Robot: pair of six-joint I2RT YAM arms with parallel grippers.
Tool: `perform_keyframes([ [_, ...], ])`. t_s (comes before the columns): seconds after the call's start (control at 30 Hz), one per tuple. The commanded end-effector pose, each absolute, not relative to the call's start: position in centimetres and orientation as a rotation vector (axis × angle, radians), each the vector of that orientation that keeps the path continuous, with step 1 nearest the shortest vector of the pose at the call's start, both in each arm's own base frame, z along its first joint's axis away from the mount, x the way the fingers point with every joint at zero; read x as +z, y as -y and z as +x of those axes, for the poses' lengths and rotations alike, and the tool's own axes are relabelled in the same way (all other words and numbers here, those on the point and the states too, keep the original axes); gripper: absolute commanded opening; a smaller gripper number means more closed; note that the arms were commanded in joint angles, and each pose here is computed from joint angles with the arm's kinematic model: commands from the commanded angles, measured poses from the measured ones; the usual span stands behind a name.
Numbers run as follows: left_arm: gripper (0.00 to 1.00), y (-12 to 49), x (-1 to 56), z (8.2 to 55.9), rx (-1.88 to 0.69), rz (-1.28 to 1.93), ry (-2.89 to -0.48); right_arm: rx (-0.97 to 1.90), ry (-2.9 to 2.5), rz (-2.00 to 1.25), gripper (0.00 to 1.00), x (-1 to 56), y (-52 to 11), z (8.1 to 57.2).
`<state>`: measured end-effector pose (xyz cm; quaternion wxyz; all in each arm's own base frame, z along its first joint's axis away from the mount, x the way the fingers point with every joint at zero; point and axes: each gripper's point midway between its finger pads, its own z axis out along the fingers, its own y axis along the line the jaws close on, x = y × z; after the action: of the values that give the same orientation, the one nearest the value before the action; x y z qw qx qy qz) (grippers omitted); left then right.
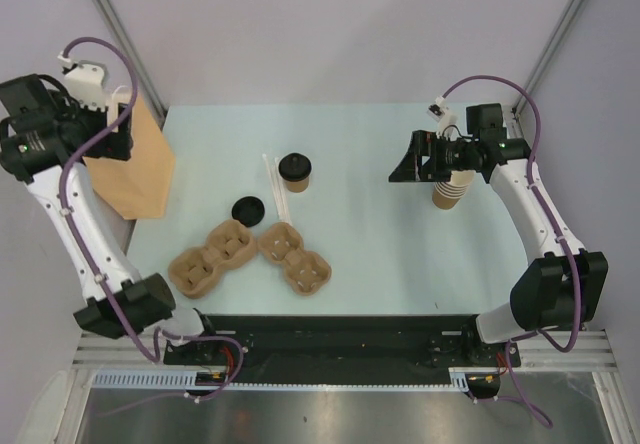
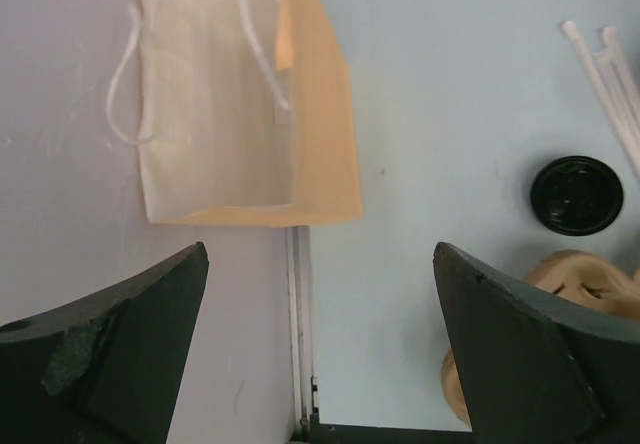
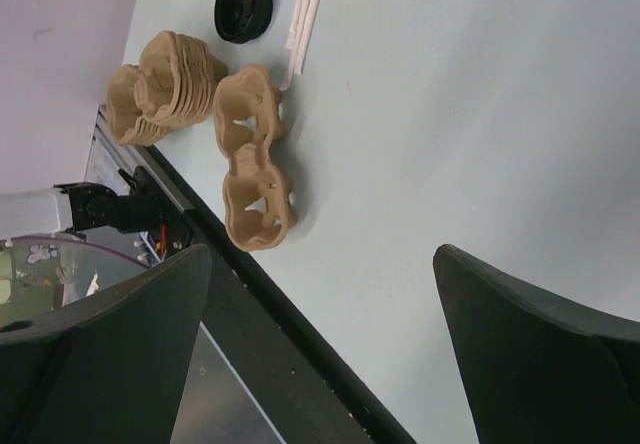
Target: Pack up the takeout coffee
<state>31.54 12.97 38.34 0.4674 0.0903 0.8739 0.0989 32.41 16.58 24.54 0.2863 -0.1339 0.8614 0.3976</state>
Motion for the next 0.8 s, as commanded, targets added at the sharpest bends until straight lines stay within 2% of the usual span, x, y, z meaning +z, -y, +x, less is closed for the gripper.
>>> perform_keyframes([
  [0.0, 0.99, -17.5, 37.9, 33.2, 0.287, 0.168, -2.2, 1.083, -2.256, -0.394, 1.0, 25.8, -16.7, 31.9],
  [0.33, 0.98, -20.4, 34.2, 35.4, 0.245, 0.176, -2.308, 1.093, -2.259, -0.391, 1.0, 25.7, -17.0, 32.0],
  [0.77, 0.94, -17.2, 30.6, 38.3, 0.193, 0.3, -2.337, 1.07, -2.273, -0.385, 1.0, 25.3, -16.7, 32.1],
])
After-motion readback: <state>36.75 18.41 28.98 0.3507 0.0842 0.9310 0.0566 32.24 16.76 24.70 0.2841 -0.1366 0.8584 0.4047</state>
